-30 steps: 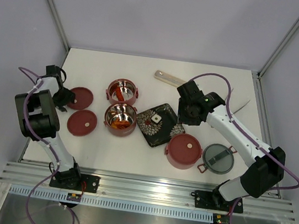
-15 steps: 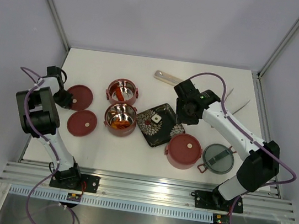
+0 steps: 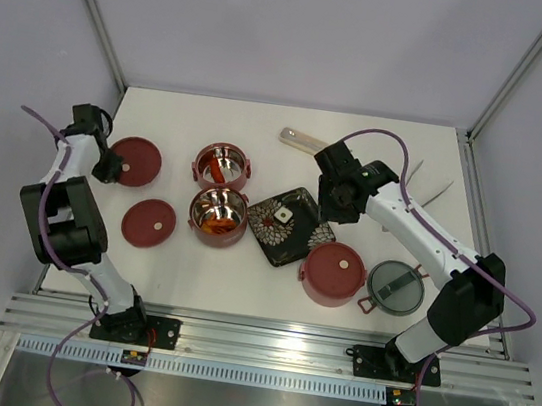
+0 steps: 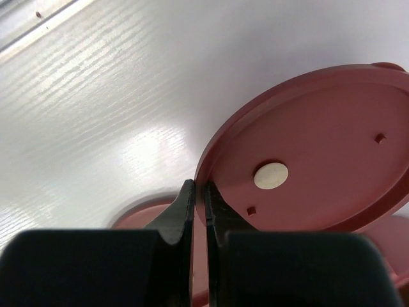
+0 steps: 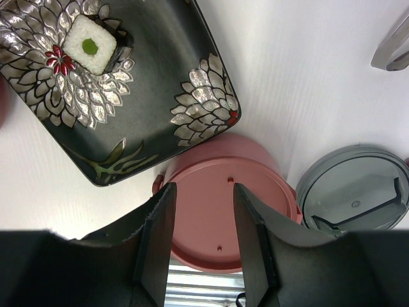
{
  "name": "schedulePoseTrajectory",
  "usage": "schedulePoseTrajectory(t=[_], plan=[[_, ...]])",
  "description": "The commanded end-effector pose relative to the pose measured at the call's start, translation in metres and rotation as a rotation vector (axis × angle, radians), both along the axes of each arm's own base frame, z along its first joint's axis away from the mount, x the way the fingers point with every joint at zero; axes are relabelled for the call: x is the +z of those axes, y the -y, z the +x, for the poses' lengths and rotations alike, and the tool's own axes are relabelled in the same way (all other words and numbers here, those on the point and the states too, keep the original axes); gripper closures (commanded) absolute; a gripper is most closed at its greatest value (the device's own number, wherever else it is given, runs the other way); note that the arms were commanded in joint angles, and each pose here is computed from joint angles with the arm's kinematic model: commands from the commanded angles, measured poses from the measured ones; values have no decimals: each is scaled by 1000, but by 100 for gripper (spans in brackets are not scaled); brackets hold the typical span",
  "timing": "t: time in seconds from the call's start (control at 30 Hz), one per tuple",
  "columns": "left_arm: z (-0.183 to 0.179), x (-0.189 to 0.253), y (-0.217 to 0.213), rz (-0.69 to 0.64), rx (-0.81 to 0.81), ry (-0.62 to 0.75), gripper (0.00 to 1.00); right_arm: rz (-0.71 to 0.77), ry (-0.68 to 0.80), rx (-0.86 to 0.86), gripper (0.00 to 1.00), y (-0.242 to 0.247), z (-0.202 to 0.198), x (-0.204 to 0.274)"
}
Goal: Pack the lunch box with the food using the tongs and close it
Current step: Pick up the box lid from the center of the board.
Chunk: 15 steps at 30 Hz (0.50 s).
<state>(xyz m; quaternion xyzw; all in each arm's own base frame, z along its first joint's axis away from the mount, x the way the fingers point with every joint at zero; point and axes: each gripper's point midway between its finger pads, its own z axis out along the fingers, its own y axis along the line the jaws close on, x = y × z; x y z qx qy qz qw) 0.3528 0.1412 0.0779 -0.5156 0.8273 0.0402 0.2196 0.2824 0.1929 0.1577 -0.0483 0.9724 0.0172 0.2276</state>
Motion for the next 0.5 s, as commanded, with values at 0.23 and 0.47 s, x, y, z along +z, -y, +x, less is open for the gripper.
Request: schedulePoseTrajectory(t=[0.23,0.47], plan=[[34,110,39,74,-236,215,100,-17,43,3,52,-2,9,10],[65,123,131,23,-508,210,100,-11,31,5,52,-4,7,7]])
